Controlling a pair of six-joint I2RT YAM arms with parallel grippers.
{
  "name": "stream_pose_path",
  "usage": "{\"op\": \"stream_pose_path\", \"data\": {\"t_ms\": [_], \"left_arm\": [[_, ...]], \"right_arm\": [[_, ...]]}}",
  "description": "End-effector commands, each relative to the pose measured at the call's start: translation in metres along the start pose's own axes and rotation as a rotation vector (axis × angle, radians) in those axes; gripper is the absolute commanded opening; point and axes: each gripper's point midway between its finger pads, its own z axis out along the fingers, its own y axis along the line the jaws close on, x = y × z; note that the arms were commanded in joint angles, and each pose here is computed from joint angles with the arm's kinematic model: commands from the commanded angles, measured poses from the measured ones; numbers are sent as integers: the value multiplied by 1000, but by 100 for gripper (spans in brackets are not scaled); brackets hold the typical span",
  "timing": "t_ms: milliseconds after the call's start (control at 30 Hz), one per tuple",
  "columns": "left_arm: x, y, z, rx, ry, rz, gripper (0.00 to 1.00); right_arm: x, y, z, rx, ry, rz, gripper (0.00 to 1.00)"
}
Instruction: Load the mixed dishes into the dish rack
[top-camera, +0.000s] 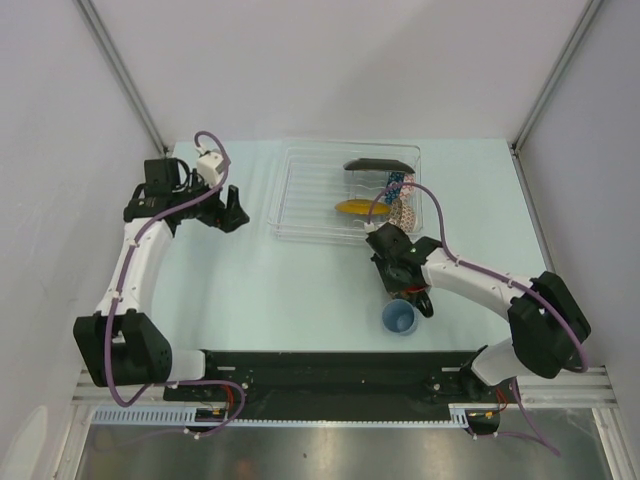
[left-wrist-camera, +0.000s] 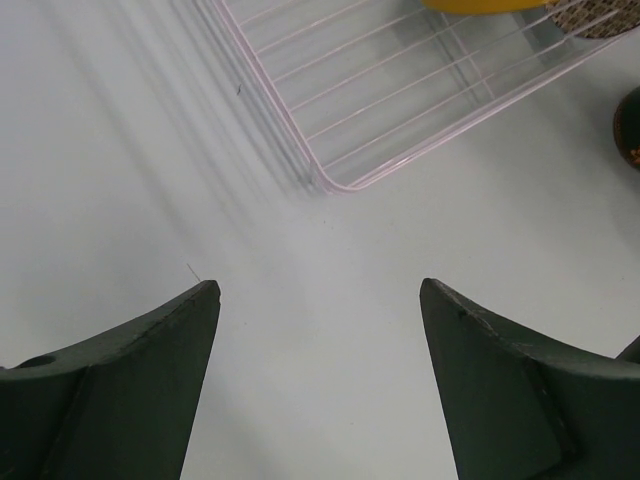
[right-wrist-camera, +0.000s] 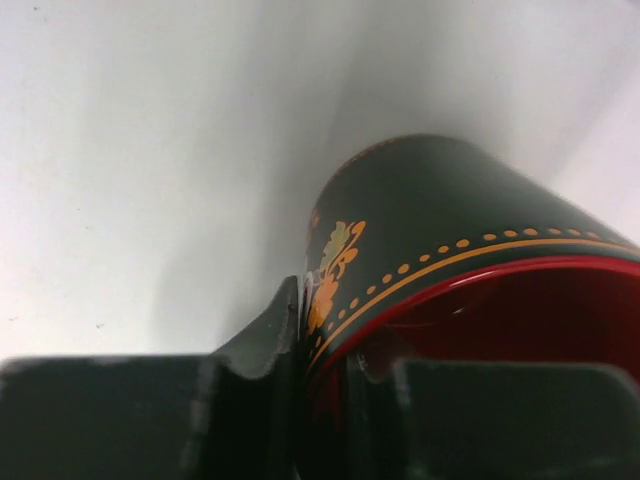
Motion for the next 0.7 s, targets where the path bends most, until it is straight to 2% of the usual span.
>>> {"op": "stream_pose_path", "data": {"t_ms": [0,133,333,467,667], "left_arm": [[19,0,1,-11,48,42,86],[14,0,-2,-9,65,44,86],[-13,-13,-11,-14,-4,59,88],[-27,-18,-20,-36,-50,75,93],[-33,-19,-21,-34,-53,65,100]], "right_arm": [[-1,-7,2,37,-3,35,0],[-10,-6,-6,27,-48,49,0],[-30,-23,-30,43,-153,67,0],[-44,-36,-52,53,-220,86,0],[-64,-53,-81,76,-292,108,0]]}}
